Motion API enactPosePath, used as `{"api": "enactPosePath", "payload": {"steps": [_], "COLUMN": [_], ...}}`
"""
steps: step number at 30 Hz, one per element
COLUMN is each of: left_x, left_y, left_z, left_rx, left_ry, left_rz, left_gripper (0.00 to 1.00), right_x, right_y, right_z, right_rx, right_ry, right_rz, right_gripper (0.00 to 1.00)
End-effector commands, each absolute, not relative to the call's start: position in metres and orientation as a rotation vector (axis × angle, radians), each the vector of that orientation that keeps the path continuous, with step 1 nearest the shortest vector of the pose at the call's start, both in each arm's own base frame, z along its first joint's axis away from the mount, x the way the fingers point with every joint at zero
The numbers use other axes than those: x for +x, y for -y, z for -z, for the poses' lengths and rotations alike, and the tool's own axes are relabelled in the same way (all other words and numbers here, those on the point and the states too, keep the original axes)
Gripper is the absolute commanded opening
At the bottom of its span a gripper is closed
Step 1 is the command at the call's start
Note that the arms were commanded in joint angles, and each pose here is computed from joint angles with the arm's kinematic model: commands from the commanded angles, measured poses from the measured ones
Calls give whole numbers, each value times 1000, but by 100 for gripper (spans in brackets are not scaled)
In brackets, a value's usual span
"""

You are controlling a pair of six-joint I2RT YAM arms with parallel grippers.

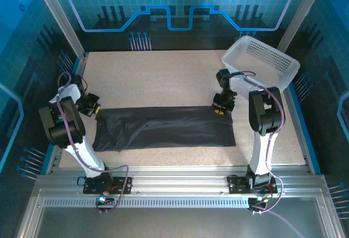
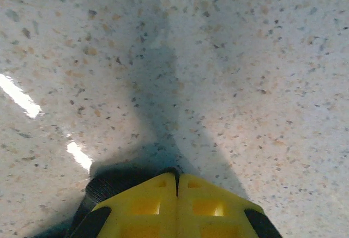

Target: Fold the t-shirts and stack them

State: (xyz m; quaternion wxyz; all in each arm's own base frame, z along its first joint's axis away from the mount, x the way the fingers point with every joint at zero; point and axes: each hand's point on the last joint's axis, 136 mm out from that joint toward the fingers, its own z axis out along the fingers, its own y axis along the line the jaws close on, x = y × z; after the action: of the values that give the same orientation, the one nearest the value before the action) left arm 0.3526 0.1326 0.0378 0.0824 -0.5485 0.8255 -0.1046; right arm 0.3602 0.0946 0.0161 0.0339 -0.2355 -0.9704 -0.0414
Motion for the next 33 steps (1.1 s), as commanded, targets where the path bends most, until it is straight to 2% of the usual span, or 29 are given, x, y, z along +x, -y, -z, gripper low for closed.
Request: {"api": "enactPosePath", "payload": {"steps": [1, 4, 7, 9, 10, 12, 16, 19, 22, 28, 33], "left_x": [374, 375, 369, 358, 353, 342, 333, 333, 328, 304, 308], "left_y": [-139, -139, -138, -141, -142, -133, -82, -21, 24, 42, 51], "left_z": [-42, -42, -48, -63, -71, -92, -111, -90, -73, -55, -47], "left_rx": [-1639, -1631, -1608, -1587, -1575, -1519, -1367, -1252, -1057, -864, -794], "left_ry": [-2396, -2403, -2420, -2420, -2416, -2406, -2448, -2531, -2621, -2764, -2772], "left_rz": [401, 401, 370, 276, 221, 127, 119, 443, 691, 735, 765], "left_gripper": [0, 0, 16, 36, 43, 52, 52, 44, 42, 45, 43], "right_x": [369, 386, 401, 407, 408, 409, 411, 406, 403, 391, 375], "right_y": [-65, -72, -77, -79, -80, -84, -107, -141, -181, -235, -250], "right_z": [1, 0, -13, -28, -35, -50, -81, -96, -112, -148, -164], "right_rx": [-722, -639, -522, -462, -450, -422, -324, -232, -117, 91, 130], "right_ry": [2983, 3033, 3113, 3180, 3202, 3254, 3354, 3357, 3330, 3240, 3189], "right_rz": [-37, 10, 18, 9, 14, 30, 148, 339, 631, 1026, 1139], "right_gripper": [12, 13, 16, 19, 20, 23, 31, 36, 45, 52, 53]}}
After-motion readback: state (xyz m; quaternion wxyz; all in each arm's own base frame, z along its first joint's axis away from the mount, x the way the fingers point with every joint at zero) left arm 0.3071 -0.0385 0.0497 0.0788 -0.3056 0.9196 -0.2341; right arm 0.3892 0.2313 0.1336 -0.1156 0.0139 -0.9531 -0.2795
